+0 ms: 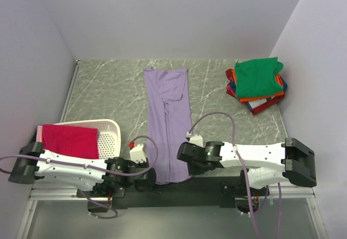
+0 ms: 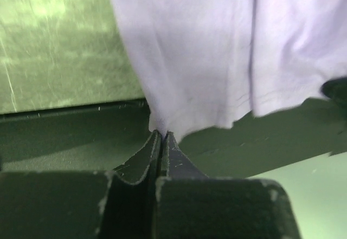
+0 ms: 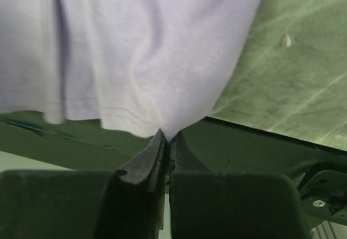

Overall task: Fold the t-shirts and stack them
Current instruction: Fold the tshirt

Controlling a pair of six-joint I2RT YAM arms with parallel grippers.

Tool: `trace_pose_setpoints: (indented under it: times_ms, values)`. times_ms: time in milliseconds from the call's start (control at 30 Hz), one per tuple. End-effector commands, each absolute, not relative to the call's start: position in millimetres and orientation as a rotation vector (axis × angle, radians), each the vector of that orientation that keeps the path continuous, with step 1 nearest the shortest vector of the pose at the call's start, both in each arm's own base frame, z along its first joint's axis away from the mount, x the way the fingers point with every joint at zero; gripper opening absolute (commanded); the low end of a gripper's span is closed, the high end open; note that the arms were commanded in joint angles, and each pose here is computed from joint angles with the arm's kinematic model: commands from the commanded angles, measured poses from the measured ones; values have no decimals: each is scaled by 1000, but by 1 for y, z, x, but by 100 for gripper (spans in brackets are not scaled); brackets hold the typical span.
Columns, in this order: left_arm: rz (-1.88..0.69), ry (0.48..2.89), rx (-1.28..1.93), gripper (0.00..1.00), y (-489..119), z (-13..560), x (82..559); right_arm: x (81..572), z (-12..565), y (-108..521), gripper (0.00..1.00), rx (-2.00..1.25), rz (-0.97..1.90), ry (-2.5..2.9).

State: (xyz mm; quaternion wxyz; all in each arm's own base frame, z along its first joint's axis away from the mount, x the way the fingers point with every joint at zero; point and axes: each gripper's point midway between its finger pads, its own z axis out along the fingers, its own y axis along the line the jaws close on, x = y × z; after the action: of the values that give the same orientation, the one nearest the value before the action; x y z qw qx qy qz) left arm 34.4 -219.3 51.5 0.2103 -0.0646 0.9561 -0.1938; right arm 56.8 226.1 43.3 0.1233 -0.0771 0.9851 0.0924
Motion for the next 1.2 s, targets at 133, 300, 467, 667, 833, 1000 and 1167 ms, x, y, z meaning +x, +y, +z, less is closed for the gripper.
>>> trace_pose_setpoints:
  times_ms: [133, 300, 467, 667, 833, 1000, 1167]
  values:
    - [-686, 2486, -329, 0, -229, 81, 78, 101, 64, 239, 0, -181, 275, 2747]
    - [-675, 2419, -324, 0, -232, 89, 115, 138, 72, 240, 0, -152, 286, 2683]
    - [-596, 2367, -282, 0, -227, 91, 149, 175, 82, 252, 0, -164, 299, 2626]
    - [-541, 2319, -291, 0, -223, 94, 195, 216, 79, 257, 0, -196, 248, 2612]
    - [-473, 2267, -288, 0, -216, 104, 239, 251, 77, 262, 0, -218, 210, 2609]
    - [-372, 2235, -274, 0, -201, 113, 281, 282, 78, 260, 0, -216, 187, 2606]
    - [-372, 2224, -239, 0, -203, 117, 308, 306, 81, 254, 0, -204, 173, 2600]
